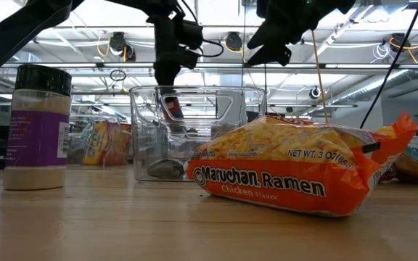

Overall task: Pick & Place Food Item
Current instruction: Put the orange seasoning bottle into the top right transparent bin

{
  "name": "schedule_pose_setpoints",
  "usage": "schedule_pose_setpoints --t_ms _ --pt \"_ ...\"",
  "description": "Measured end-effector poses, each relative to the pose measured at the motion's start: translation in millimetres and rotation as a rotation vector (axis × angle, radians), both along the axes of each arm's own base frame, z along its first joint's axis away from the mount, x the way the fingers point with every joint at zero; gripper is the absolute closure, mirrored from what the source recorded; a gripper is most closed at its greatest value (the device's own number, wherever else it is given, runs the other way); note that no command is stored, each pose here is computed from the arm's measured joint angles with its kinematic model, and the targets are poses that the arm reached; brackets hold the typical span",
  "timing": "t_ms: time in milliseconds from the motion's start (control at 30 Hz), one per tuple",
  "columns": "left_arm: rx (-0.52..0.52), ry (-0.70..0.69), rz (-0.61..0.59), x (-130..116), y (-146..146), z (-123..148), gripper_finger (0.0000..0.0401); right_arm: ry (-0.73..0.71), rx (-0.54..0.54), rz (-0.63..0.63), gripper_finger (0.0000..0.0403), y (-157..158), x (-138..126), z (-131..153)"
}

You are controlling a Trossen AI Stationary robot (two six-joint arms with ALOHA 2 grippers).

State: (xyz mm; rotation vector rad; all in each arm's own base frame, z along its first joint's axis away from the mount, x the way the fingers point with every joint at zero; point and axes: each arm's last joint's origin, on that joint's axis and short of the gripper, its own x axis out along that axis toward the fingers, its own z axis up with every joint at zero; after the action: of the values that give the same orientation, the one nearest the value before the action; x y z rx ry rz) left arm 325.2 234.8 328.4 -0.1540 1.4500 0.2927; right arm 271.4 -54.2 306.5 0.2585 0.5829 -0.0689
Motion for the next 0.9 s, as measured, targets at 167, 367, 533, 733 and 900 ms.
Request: schedule_pose_setpoints --t_ms 167,367,533,733,900 --pt "0.028 0.067 -0.080 3 8 -12 0.0198 -0.005 -0.001 -0.039 0.0161 -10 -2 0" --pt "0.027 0.118 -0.128 5 23 -31 0.0198 -0.045 0.035 -0.118 0.0161 -23 -3 4" --pt "0.026 0.118 -0.103 2 38 -41 0.0198 -0.053 0.065 -0.167 0.0161 -30 -5 4" --pt "0.037 0.112 -0.130 6 38 -42 0.0198 -0.055 0.071 -0.177 0.0161 -31 -5 4" --pt "0.033 0.118 -0.154 11 33 -45 0.0198 -0.055 0.071 -0.177 0.0161 -31 -5 4"
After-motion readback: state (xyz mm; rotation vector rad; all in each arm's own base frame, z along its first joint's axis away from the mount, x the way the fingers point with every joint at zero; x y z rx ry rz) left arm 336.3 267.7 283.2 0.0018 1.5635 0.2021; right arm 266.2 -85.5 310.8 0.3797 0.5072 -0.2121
